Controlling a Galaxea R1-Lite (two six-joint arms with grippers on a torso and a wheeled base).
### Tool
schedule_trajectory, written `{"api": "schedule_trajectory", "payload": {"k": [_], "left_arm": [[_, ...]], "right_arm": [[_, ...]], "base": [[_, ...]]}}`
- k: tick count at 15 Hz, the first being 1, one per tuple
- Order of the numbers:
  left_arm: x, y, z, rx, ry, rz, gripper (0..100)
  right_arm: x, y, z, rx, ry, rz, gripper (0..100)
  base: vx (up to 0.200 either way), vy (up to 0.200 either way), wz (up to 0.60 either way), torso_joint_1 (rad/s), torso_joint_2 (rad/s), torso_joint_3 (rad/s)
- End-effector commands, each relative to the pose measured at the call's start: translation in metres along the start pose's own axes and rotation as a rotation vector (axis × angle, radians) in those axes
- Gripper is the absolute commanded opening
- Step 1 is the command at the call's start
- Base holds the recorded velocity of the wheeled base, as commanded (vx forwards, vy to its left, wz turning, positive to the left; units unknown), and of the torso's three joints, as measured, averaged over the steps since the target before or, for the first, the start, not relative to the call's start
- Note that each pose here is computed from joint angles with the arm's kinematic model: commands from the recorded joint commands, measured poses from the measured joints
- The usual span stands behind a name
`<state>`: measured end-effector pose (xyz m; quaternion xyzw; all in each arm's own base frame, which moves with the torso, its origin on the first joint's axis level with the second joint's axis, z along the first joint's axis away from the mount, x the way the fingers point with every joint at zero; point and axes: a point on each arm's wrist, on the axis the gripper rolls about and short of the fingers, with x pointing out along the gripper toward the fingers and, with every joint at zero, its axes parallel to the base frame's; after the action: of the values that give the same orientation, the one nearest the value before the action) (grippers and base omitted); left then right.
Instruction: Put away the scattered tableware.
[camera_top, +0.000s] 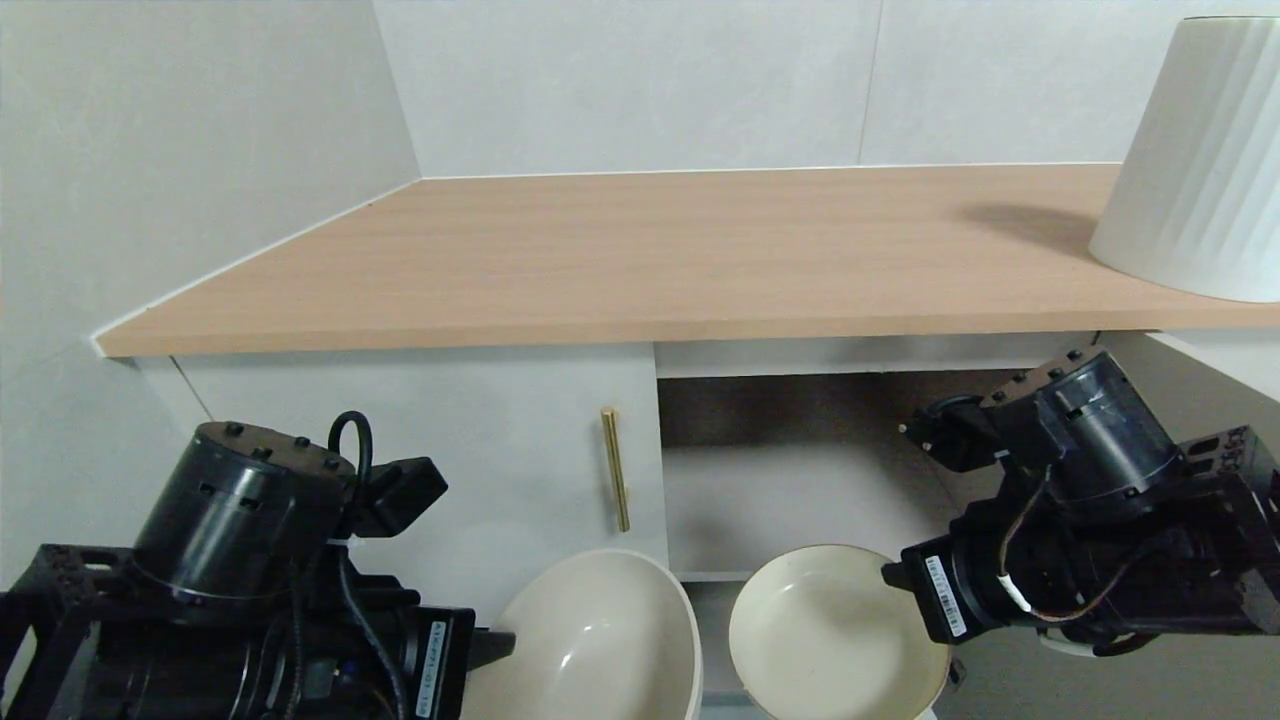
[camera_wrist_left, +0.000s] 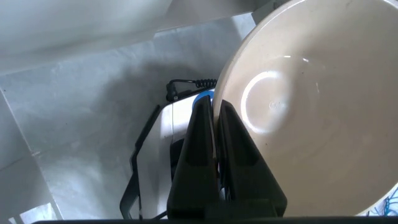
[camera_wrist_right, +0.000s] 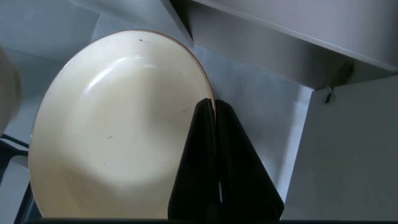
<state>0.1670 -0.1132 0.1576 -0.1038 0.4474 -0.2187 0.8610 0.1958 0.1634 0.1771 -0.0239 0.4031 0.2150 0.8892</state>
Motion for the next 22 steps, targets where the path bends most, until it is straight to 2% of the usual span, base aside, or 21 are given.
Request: {"api": "schedule_trajectory", "payload": {"k": [1, 5, 11, 12, 16, 20, 22], "left_arm": [[0.001, 0.000, 0.000, -0.001, 0.003, 0.001, 0], [0.001, 0.000, 0.000, 0.000, 0.004, 0.002, 0], [0.001, 0.000, 0.000, 0.000, 0.004, 0.002, 0], [0.001, 0.000, 0.000, 0.000, 0.005, 0.002, 0], [0.002, 0.000, 0.000, 0.000, 0.007, 0.003, 0], [0.002, 0.000, 0.000, 0.000, 0.007, 0.003, 0], [0.002, 0.001, -0.001, -0.001, 0.009, 0.004, 0]], "right_arm": [[0.000, 0.000, 0.000, 0.000, 0.001, 0.000, 0], [0.010, 0.001, -0.002, -0.004, 0.029, -0.007, 0], [0.100, 0.002, -0.017, -0.003, 0.167, -0.064, 0], [0.113, -0.001, -0.019, 0.011, 0.167, -0.073, 0], [0.175, -0.029, -0.016, 0.172, 0.037, -0.112, 0], [0.221, -0.061, -0.017, 0.245, -0.125, -0.240, 0], [0.229, -0.071, -0.013, 0.272, -0.169, -0.267, 0]], "base": [[0.000, 0.000, 0.00, 0.000, 0.00, 0.000], [0.000, 0.000, 0.00, 0.000, 0.00, 0.000], [0.000, 0.000, 0.00, 0.000, 0.00, 0.000], [0.000, 0.000, 0.00, 0.000, 0.00, 0.000], [0.000, 0.000, 0.00, 0.000, 0.00, 0.000], [0.000, 0.000, 0.00, 0.000, 0.00, 0.000], [0.000, 0.000, 0.00, 0.000, 0.00, 0.000]]}}
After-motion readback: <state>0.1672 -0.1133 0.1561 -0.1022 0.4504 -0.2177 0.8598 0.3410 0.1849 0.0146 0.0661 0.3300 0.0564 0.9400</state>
